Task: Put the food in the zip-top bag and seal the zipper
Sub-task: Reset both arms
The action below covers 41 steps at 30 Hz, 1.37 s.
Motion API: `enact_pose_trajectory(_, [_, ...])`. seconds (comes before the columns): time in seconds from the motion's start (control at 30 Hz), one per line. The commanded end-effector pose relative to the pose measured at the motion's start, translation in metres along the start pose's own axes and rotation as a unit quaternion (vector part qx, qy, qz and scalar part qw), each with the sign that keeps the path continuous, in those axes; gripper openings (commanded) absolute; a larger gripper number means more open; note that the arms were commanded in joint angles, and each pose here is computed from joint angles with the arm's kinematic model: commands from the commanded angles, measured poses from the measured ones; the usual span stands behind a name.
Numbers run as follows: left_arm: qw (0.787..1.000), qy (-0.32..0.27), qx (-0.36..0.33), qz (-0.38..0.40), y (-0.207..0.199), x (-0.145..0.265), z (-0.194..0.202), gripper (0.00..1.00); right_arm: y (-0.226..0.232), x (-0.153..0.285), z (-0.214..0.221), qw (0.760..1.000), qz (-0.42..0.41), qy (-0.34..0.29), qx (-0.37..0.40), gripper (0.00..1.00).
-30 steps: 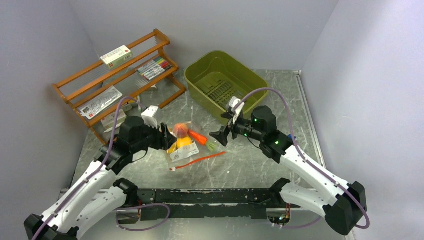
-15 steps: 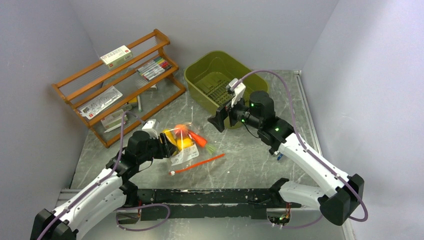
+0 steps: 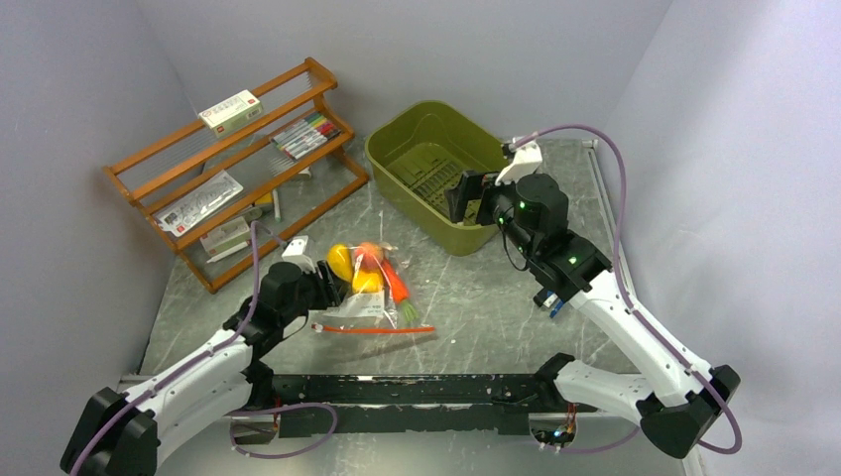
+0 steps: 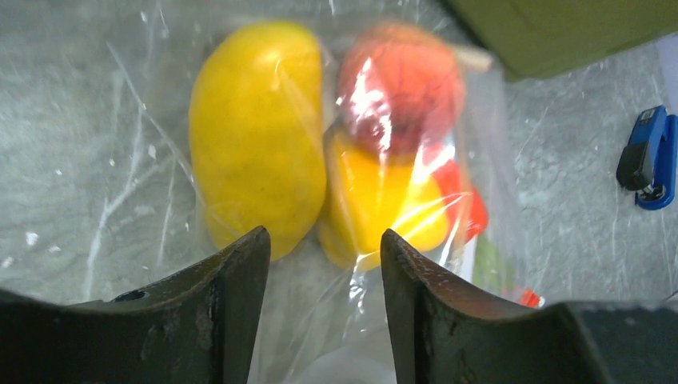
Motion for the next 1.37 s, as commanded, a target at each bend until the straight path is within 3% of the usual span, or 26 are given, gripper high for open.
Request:
enact_pose_trajectory(0.0, [0.997,-0.070,-0.024,-0.022,-0.013,0.016,-0.066,0.56,-0.014,0.007,-0.005,0.998,0.051,-0.025,-0.034,1.00])
enact_pose_trajectory(0.23, [0.991,-0.120,-0.053,-0.036,-0.032,0.071,-0.135,0.83,-0.033,0.010,0.004,0.989,0.124,-0.022,-0.073,1.00])
enact_pose_trajectory(0.3, [0.989,-0.130,-0.059,-0.045,-0.034,0.086,-0.150,0.99,-0.031,0.011,0.006,0.989,0.119,-0.014,-0.082,1.00])
enact_pose_trajectory(0.5, [0.985,-0.146,-0.088,-0.039,-0.043,0.125,-0.176,0.99,-0.025,0.015,0.018,0.988,0.099,0.010,-0.114,1.00])
enact_pose_trajectory(0.63, [0.985,-0.160,-0.071,-0.003,-0.054,0.140,-0.180,0.99,-0.031,0.014,0.031,0.983,0.120,0.024,-0.138,1.00])
enact_pose_trajectory(1.0, [0.987,-0.139,-0.029,0.070,-0.069,0.131,-0.159,1.00,-0.019,0.016,0.035,0.985,0.075,0.033,-0.153,1.00])
enact_pose_trajectory(1.33, [0.987,-0.144,-0.030,0.060,-0.067,0.135,-0.162,0.99,-0.020,0.018,0.032,0.988,0.069,0.026,-0.139,1.00])
Point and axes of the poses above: each gripper's point midway between its finger pads, its own x axis back along the fingers, its own y axis along the line the jaws close on, z = x × y, the point moved 4 cm from there along x, back along the fingers, and after that the axes turned 8 degrees about -x, right-handed, at the moved point
